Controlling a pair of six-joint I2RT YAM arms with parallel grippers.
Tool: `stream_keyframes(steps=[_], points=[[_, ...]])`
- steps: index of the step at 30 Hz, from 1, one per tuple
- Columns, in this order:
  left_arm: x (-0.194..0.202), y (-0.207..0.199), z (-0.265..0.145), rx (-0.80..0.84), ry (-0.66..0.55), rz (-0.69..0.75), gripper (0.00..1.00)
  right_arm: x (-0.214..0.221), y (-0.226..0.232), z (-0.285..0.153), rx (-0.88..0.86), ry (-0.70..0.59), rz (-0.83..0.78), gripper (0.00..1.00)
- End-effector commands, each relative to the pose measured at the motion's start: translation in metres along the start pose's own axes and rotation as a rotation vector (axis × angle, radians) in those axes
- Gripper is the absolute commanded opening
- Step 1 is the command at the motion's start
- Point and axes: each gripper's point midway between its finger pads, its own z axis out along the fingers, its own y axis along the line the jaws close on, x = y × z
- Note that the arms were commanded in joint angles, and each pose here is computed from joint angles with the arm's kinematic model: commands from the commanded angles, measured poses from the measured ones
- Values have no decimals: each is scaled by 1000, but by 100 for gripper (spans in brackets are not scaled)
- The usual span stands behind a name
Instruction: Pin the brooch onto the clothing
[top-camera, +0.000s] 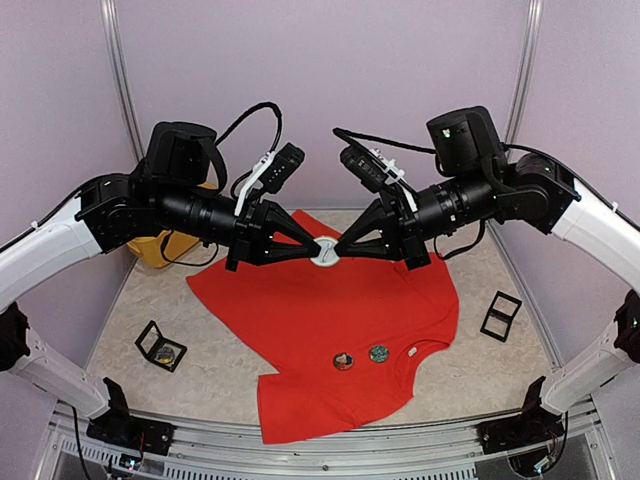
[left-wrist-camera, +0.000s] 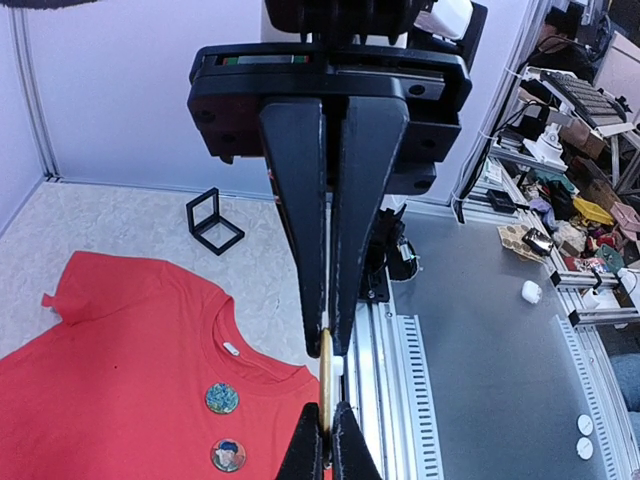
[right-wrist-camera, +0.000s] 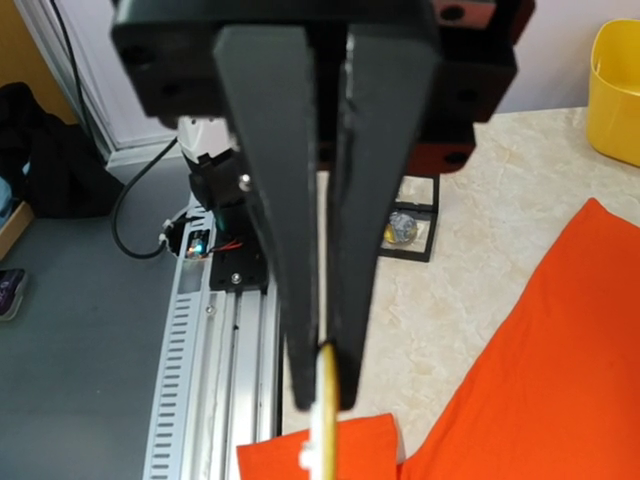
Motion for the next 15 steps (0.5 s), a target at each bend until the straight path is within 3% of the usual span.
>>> stream_keyframes(steps=[1,2,3,6,7,11,13,15], points=[[-3,2,0,-1,-25,15,0,-19,9,-14,10,-61,-54,0],[-6,4,-1,-14,-43,22,0,-20,8,-16,22,-67,-53,0],[-11,4,-5,-31,-69,31,0,-22,5,-17,47,-79,-50,6],[-23,11,-10,-96,-179,62,0,-28,-10,-29,169,-171,-39,59],[-29,9,-16,-110,-224,60,0,-40,-12,-38,203,-256,-47,68],[-40,4,-26,-143,-290,99,0,-44,-15,-55,244,-436,38,79],[-41,3,-25,-151,-290,110,0,-46,-12,-55,210,-516,81,96],[-40,2,-24,-150,-283,114,0,-48,-8,-50,159,-561,99,99]])
